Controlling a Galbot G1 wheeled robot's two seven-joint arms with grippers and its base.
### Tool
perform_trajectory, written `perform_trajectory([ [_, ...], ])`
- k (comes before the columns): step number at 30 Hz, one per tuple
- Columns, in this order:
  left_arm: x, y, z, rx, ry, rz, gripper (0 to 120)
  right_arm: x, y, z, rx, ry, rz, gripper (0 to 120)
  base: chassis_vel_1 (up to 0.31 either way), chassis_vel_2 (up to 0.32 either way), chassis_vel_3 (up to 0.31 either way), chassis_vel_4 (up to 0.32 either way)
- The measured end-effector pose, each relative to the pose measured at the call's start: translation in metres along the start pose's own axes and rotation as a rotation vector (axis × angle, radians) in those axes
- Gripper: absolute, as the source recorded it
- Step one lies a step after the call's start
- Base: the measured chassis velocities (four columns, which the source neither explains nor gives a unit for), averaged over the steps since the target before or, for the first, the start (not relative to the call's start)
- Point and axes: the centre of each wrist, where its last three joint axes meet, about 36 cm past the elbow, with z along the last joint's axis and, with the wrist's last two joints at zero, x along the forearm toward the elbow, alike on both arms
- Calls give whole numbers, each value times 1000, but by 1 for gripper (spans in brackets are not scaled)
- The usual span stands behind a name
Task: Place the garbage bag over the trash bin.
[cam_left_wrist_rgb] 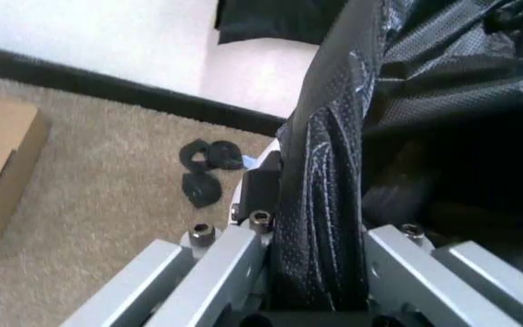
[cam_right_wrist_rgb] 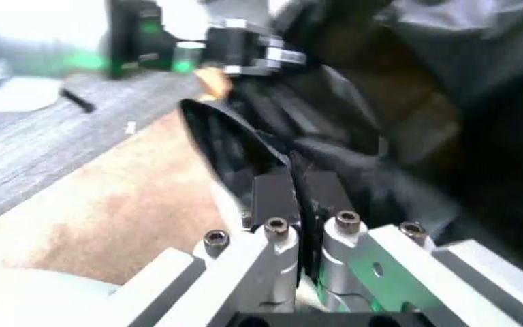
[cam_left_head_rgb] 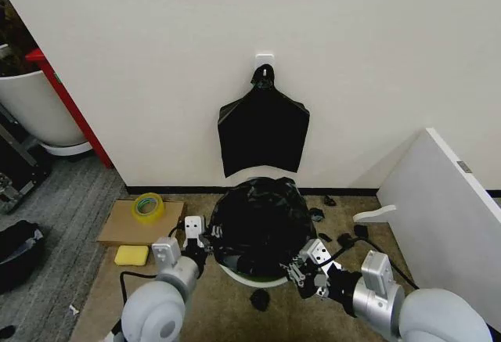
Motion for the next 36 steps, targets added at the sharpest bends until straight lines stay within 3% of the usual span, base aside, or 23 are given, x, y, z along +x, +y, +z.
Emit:
perform_trajectory([
  [8, -8, 9, -18, 59, 37, -16, 1, -5, -11, 21, 67, -91, -164, 0, 0, 0, 0, 0],
  [14, -8, 9, -21, 94, 61, -26, 1, -12, -30, 48, 218, -112, -279, 0, 0, 0, 0, 0],
  [23, 11, -5, -36, 201, 101, 23, 1, -29, -47, 102, 190, -42, -168, 0, 0, 0, 0, 0],
  [36, 20, -2, -44, 207, 130, 3, 1, -35, -60, 125, 246, 62, 29, 0, 0, 0, 0, 0],
])
